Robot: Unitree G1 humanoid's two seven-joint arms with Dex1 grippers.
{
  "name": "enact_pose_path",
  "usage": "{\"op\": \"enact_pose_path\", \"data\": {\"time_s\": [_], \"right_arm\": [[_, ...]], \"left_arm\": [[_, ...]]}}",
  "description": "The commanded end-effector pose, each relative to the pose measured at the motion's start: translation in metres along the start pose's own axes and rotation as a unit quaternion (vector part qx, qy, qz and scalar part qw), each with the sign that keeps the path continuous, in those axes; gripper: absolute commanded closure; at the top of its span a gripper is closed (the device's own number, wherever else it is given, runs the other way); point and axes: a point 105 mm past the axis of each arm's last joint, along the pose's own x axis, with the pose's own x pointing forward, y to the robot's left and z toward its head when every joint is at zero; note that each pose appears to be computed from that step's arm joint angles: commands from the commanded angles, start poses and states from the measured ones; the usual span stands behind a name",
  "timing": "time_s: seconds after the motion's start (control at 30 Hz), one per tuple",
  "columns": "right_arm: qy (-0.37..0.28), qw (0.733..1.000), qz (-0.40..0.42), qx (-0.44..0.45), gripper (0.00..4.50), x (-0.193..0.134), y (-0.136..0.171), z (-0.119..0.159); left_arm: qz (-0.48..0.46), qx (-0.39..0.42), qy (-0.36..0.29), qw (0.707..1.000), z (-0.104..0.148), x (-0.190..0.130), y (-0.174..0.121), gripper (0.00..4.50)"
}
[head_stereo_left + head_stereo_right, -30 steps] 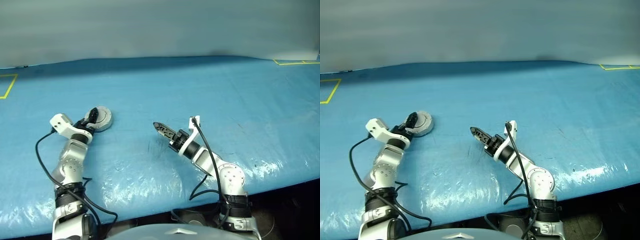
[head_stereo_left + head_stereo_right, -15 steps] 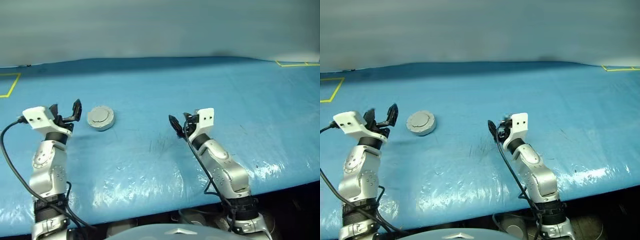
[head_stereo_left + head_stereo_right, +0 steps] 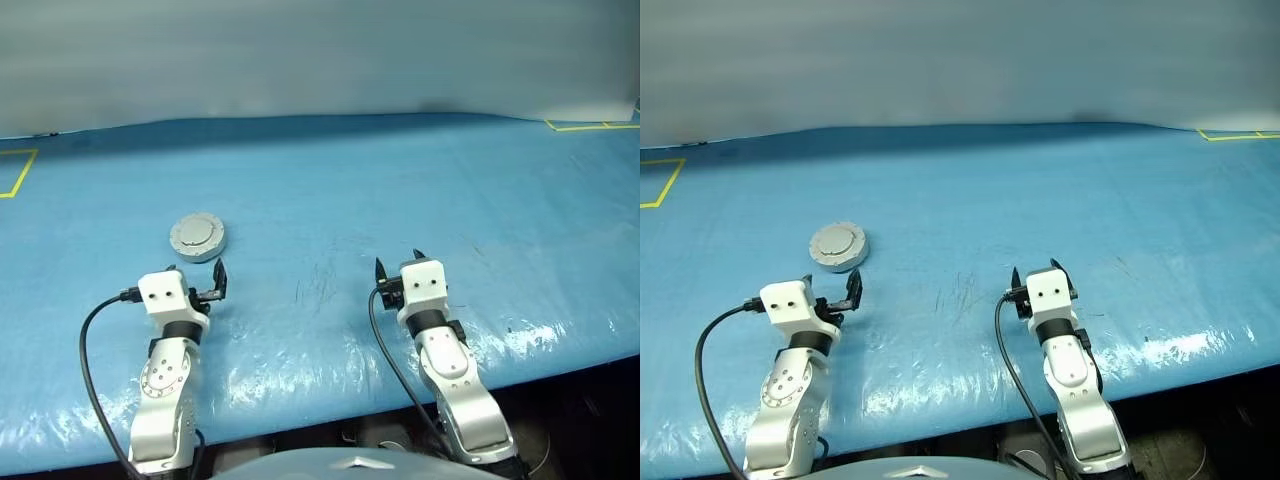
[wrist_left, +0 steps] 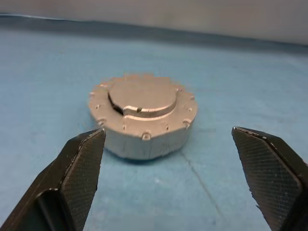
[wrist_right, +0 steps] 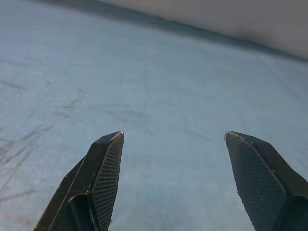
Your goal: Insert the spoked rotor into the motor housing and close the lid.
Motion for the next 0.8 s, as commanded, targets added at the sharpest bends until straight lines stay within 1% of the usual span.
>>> {"op": "enact_pose_path", "data": {"time_s": [0.03, 0.1, 0.3, 0.57, 0.63, 0.7, 0.8], "right_arm": [[-0.032, 1.000, -0.001, -0.002, 0.98, 0.001, -0.002, 0.017], [-0.040, 0.999, 0.002, -0.007, 0.98, 0.004, 0.000, 0.020], [-0.057, 0.998, 0.011, -0.014, 0.98, 0.012, 0.001, 0.030], [-0.061, 0.998, 0.018, -0.022, 0.98, 0.012, 0.003, 0.031], [-0.034, 0.999, -0.007, -0.003, 0.98, 0.014, -0.002, 0.024], [-0.028, 0.999, -0.016, 0.019, 0.98, 0.016, -0.005, 0.023], [-0.032, 0.999, -0.011, 0.006, 0.98, 0.017, -0.005, 0.026]], "left_arm": [[-0.014, -0.002, -0.031, 0.999, 0.019, 0.000, -0.007, 0.03], [-0.026, 0.005, -0.037, 0.999, 0.020, 0.001, -0.011, 0.03], [-0.059, -0.009, -0.052, 0.997, 0.026, 0.009, -0.029, 0.03], [-0.052, 0.000, -0.049, 0.997, 0.021, 0.012, -0.027, 0.03], [-0.029, -0.037, -0.032, 0.998, 0.014, 0.011, -0.023, 0.03], [-0.034, -0.041, -0.029, 0.998, 0.012, 0.010, -0.025, 0.03], [-0.039, -0.033, -0.029, 0.998, 0.011, 0.010, -0.027, 0.03]]}}
